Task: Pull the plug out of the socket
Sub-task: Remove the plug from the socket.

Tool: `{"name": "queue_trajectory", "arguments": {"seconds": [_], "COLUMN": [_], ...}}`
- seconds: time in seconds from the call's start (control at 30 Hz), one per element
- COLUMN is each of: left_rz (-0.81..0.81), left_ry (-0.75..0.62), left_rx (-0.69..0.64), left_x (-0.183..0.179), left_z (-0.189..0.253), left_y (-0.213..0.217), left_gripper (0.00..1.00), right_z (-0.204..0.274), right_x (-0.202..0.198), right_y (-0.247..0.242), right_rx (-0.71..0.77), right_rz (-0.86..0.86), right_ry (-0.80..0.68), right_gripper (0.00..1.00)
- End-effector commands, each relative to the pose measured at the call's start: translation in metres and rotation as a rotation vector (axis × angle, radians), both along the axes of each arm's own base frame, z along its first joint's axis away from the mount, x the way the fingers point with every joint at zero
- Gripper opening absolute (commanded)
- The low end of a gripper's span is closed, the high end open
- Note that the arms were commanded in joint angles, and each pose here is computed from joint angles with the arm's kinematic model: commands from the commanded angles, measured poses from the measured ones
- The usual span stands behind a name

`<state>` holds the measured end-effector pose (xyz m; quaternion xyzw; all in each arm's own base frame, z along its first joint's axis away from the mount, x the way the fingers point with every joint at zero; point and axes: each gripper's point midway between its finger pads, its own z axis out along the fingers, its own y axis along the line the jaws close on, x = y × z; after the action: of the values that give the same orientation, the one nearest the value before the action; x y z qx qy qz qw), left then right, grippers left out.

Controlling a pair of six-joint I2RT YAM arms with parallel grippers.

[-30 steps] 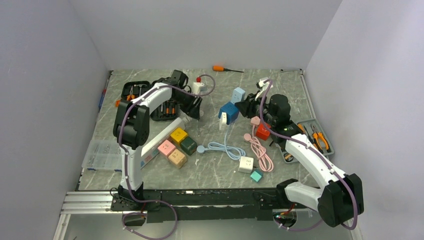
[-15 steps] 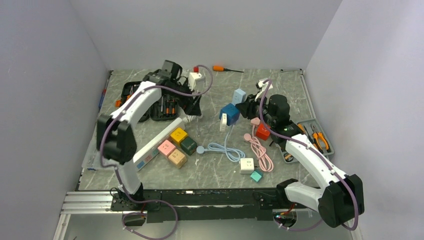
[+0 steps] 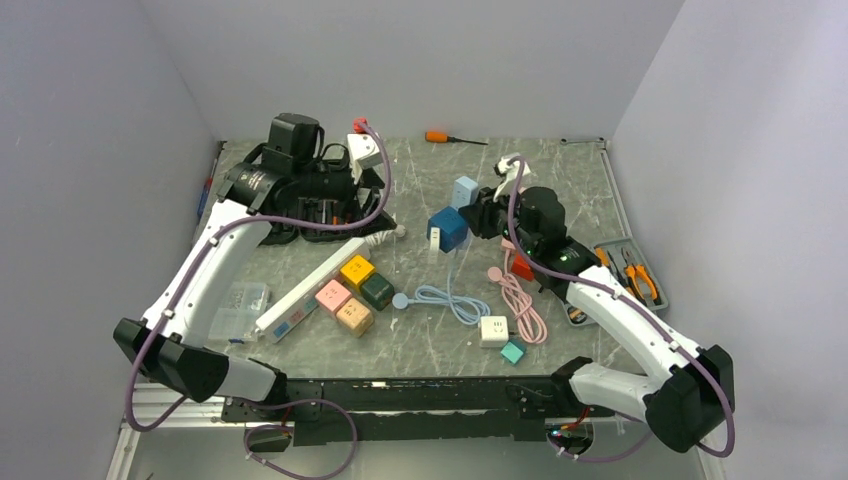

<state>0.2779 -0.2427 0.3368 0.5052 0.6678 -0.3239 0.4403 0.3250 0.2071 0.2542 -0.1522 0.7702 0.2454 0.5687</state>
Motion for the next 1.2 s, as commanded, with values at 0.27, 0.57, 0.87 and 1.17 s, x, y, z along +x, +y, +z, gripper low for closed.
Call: {"name": "queue_trajectory", "arguments": {"seconds": [0.27,0.57,0.87,1.17], "left_rz": [0.161,0.187,0.207,0.151], "left_ry": [0.203,0.249,0.182,0.253], "left_rx": [-0.216,-0.103,-0.013,-0.026], "left_x": [0.006,0.004,0.012,-0.003], "left_z": [-0.003,-0.032,-0.059,-0.070], "left_y": [-0.044,-0.068,-0.060,-0.071], "left_gripper": [0.99,0.99,0.99,0.99], "right_z": [0.066,0.078,0.098,0.110], "right_x": [-0.010,-0.016,-0.018,-0.028], "right_y": [0.033,0.048,0.058,0.068], "right_rx": [0.020,-0.015,0.019,0.045], "right_rz": [-0.089,-0.092,-0.067,-0.056], "right_ry": [-0.152,-0.198,-0.216,-0.239], "right_gripper": [0.00,0.00,0.00,0.00]}}
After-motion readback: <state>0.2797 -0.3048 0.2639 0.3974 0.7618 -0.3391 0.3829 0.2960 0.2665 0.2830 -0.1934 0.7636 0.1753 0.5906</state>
